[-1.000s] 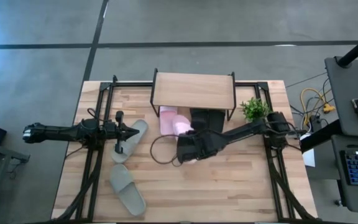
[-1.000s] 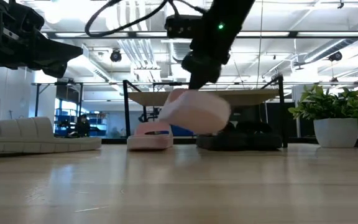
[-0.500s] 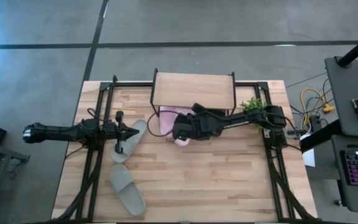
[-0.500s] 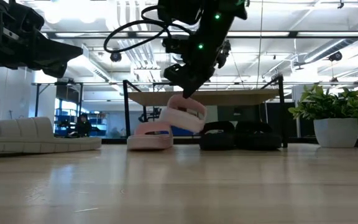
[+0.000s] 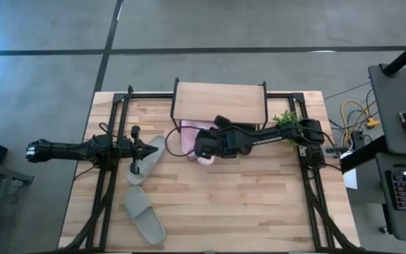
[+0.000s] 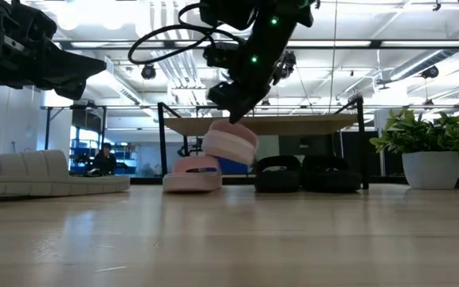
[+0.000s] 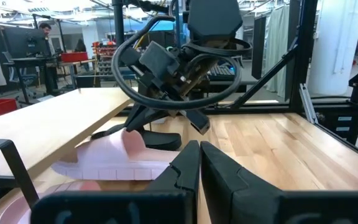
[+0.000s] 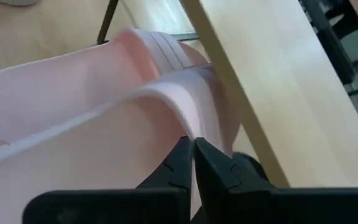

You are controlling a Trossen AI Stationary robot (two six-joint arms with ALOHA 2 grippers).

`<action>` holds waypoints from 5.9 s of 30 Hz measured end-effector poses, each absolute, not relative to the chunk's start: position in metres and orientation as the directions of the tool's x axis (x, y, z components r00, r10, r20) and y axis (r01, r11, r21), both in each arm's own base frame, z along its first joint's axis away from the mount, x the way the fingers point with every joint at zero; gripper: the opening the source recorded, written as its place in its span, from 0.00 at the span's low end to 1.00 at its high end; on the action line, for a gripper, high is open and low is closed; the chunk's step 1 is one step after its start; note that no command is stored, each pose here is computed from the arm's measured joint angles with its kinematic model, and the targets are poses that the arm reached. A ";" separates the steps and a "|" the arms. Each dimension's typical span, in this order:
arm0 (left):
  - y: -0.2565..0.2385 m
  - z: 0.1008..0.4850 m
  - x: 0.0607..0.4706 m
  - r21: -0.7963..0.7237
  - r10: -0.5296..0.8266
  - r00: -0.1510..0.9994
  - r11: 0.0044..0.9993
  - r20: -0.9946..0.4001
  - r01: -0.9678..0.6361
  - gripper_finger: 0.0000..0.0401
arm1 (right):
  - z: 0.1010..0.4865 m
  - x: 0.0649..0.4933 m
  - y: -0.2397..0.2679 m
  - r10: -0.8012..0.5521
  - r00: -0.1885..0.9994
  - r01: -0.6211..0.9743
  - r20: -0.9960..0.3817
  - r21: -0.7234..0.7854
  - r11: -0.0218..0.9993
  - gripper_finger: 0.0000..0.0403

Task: Pick and place slides into the shelf
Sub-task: Put the right pink slide under the shelf, then adjust the pink slides under the shelf

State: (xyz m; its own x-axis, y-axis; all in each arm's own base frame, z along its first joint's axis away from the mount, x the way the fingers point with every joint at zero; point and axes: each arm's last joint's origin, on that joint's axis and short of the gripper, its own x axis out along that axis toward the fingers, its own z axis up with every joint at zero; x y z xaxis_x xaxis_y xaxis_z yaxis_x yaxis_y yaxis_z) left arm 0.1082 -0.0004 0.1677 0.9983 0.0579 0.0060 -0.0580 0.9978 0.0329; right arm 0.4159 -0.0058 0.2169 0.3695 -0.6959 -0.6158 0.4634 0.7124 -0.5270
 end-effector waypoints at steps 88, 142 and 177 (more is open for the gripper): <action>0.000 0.168 0.108 0.033 0.058 0.998 0.998 0.006 -0.058 0.00 | 0.183 0.443 -0.019 -0.409 0.463 0.414 -0.786 -0.217 0.884 0.18; 0.000 0.168 0.108 0.033 0.058 0.998 0.998 0.006 -0.058 0.00 | 0.136 0.468 -0.021 -0.395 0.474 0.363 -0.787 -0.234 0.902 0.16; 0.000 0.168 0.108 0.033 0.058 0.998 0.998 0.006 -0.058 0.00 | 0.134 0.438 -0.034 -0.473 0.146 0.282 -0.869 -0.422 0.862 0.16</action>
